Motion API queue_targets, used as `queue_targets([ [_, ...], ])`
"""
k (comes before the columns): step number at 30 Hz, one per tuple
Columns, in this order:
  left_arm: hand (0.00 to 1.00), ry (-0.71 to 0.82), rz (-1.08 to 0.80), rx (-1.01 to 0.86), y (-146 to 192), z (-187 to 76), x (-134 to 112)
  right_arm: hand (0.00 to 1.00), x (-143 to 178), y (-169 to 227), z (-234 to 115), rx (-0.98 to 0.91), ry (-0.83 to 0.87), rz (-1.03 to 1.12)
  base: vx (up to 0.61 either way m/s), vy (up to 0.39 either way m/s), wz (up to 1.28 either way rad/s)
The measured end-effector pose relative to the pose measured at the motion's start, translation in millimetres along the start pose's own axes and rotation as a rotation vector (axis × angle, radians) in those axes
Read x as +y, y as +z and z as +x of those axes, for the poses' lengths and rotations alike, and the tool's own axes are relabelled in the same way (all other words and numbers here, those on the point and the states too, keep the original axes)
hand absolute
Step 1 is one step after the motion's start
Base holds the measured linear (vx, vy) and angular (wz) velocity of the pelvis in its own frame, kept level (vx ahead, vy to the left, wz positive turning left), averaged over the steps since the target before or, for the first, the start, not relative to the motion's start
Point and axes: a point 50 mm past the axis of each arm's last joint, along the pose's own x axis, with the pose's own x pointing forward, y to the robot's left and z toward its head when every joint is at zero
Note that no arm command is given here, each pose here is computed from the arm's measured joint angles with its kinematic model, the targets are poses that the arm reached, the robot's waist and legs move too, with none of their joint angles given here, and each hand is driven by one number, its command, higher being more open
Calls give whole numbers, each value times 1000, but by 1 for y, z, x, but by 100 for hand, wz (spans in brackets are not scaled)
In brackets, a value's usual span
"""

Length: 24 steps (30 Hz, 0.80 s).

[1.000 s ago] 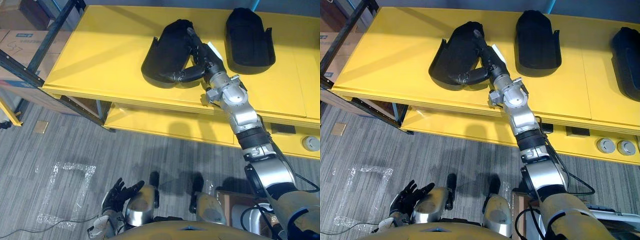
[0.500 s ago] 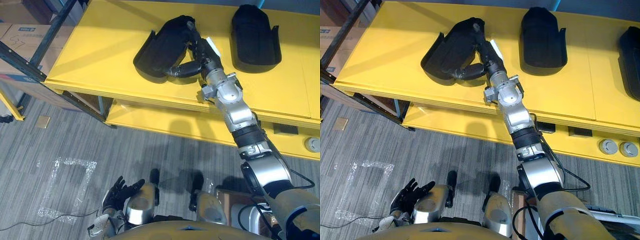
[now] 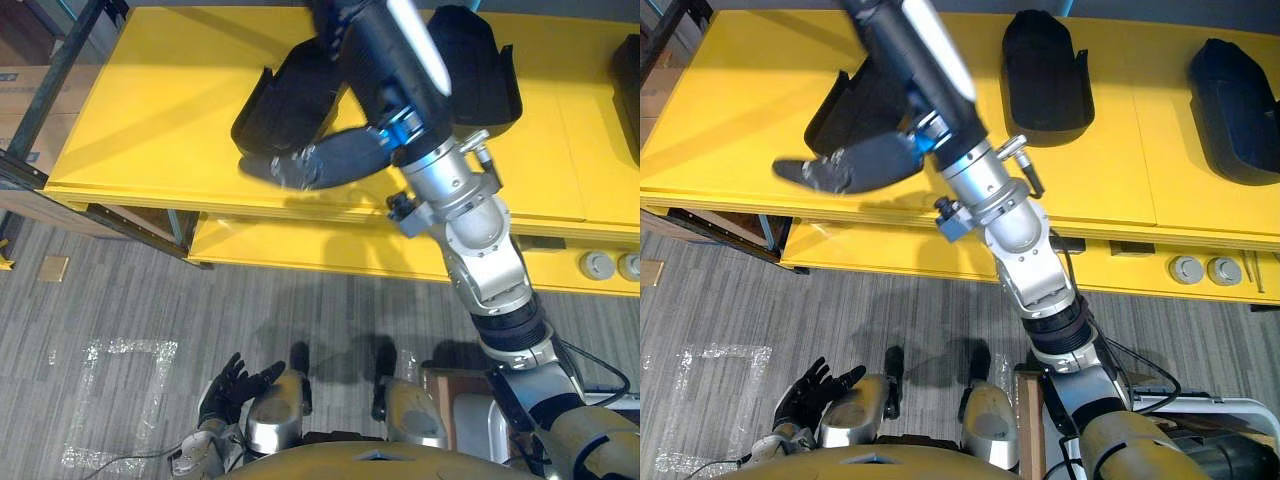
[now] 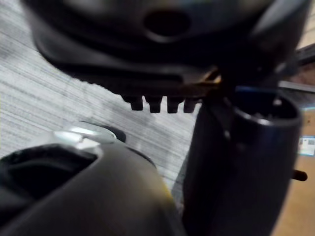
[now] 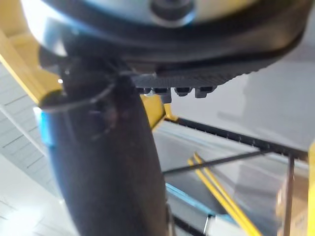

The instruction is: Walk over and take three plastic housings, then place them on the shelf

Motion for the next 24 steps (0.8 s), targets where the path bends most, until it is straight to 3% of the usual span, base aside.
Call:
queue_targets([
  [9, 100, 64, -11, -12, 1, -1, 10, 100, 47, -32, -19, 240, 255, 227, -5, 0, 1],
  [15, 100, 73, -4, 2, 0, 0, 12, 100, 53, -39, -22, 264, 232, 275, -3, 2, 1],
  [24, 100, 81, 5, 9, 1, 2, 13, 100, 59, -91, -41, 506, 156, 272, -15, 3, 2],
])
